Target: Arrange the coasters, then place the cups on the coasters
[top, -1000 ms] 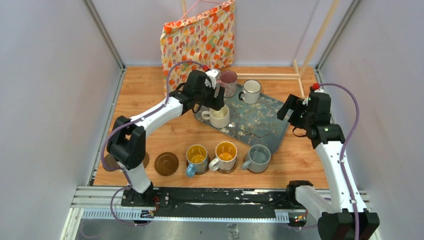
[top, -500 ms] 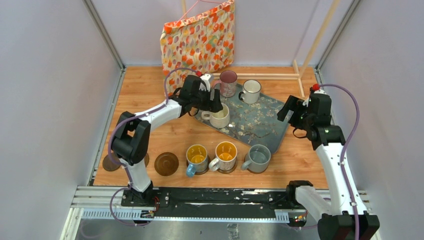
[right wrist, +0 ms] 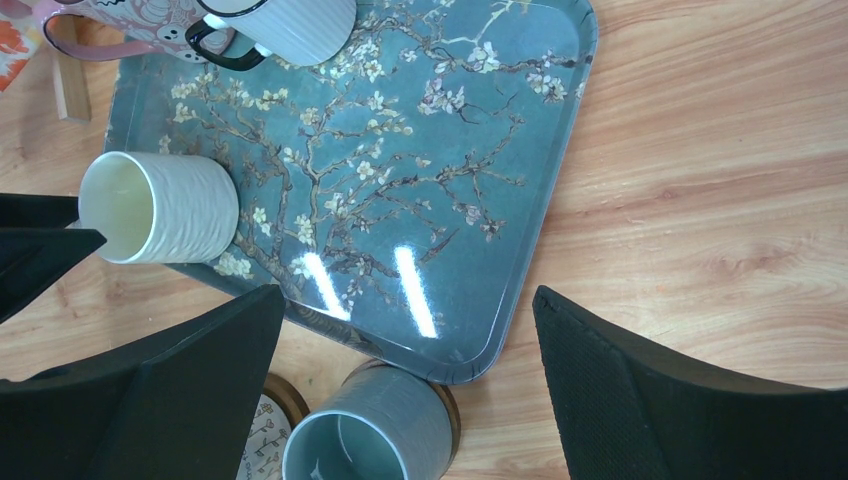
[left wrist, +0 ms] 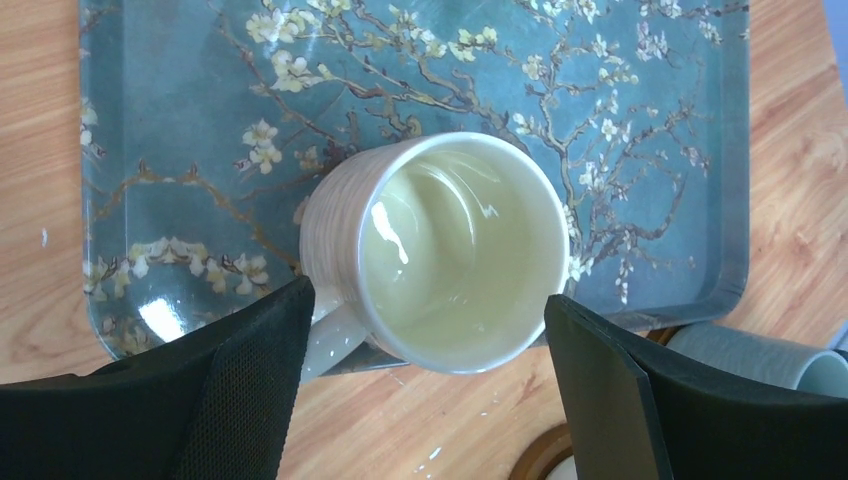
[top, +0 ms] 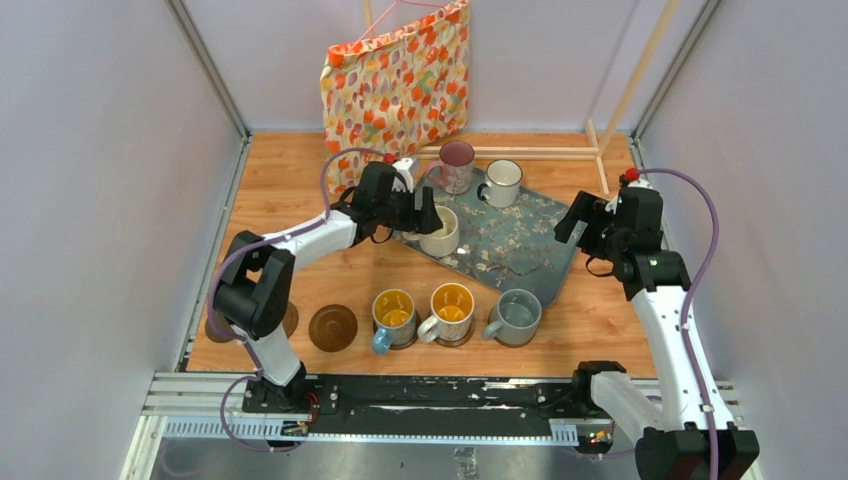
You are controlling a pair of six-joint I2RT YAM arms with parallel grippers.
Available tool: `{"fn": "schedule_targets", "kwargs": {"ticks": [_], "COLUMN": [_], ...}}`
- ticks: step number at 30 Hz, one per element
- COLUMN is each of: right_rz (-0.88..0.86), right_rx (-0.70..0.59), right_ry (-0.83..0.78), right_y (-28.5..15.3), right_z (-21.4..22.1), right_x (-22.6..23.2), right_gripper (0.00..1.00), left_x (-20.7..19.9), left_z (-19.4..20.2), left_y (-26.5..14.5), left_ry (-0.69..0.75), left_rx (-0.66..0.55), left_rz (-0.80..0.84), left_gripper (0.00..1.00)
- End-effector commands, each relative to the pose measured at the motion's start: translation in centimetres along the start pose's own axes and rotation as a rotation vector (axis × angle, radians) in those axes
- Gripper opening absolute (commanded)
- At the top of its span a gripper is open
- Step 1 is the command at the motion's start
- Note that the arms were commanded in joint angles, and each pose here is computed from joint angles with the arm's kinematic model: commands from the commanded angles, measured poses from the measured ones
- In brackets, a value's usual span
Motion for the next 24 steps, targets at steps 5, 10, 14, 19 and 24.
{"fn": "schedule_targets", "kwargs": {"ticks": [5,10,14,19,24], "right_rz": [0.011,0.010,0.013,0.013,0.016], "right_rx": [0.028,0.026,0.021,0.019,0.018], "right_ry": [-0.008,-0.007,-0.007,-0.008,-0.009], "right_y": [0.0,0.0,-0.2,-0.2,-0.3], "right_z": [1.0,0.9,0.9,1.0,1.1], "right_x": [-0.3,-0.2,-0.3,-0.3,-0.4], "right_gripper": [1.00,1.00,1.00,1.00,1.00], "left_x": [-1.0,-0.8,-1.3,-2.0,-2.6], "left_z": [0.3,1.4,2.0,2.8,3.9], "left_y": [-2.2,-2.3,-2.4,-2.5,-2.4], "left_ry": [-0.024,-0.026,-0.017,-0.005,0.015], "left_rx": [-0.033,-0.010,-0.002,0.010,0.030], "left_rz": [0.047,0.048,0.056,0.063,0.067], "left_gripper": [0.89,0.89,0.89,0.89,0.89]}}
Point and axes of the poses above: each gripper's point midway between its finger pads, its own y axis out along the fingers, its own x axis along the line the jaws close on, z = x × y, the point moved 3 cm from there along -y, back along the fingers, and after that the axes turned 11 degrees about -y, right-handed, at the moved point
